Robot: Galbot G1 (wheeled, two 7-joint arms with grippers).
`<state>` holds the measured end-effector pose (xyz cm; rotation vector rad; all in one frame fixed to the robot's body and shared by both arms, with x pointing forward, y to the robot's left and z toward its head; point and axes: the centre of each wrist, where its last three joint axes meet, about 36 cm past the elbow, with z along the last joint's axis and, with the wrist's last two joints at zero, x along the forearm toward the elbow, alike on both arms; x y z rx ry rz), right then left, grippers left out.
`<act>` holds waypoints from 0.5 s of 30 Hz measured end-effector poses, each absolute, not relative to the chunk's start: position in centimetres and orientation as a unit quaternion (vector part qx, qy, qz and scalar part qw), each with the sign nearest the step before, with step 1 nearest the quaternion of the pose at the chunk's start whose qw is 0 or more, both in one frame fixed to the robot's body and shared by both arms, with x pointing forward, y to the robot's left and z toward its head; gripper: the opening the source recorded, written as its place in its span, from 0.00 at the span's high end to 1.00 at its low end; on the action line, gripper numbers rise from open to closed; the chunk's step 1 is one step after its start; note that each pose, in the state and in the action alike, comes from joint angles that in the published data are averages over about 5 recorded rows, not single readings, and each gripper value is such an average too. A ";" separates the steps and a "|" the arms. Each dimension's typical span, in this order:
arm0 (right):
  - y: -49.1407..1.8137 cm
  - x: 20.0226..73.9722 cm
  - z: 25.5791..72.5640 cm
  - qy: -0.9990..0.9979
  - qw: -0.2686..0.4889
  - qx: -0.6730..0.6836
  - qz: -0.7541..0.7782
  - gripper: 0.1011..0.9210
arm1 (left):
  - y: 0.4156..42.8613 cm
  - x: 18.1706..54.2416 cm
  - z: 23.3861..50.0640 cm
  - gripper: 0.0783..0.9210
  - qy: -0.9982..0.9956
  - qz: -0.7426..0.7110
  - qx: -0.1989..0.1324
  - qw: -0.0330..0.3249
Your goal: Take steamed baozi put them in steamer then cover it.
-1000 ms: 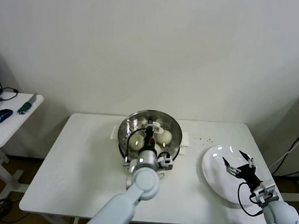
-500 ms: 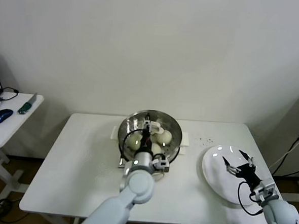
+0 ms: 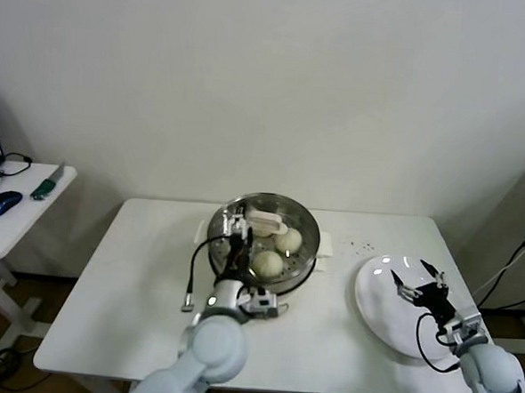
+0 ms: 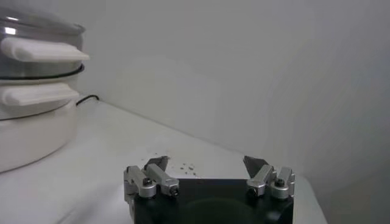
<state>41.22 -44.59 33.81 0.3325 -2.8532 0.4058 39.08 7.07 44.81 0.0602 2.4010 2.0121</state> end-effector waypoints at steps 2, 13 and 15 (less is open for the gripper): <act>-44.5 41.2 33.9 -0.977 0.120 0.113 0.137 0.12 | 7.9 38.5 45.4 0.12 0.778 0.628 0.016 0.004; -43.9 40.9 33.9 -0.979 0.112 0.113 0.126 0.12 | 14.4 35.7 46.8 0.12 0.862 0.502 -0.024 -0.063; -43.7 40.8 33.9 -0.980 0.108 0.114 0.124 0.12 | 15.8 35.3 46.5 0.12 0.880 0.467 -0.028 -0.086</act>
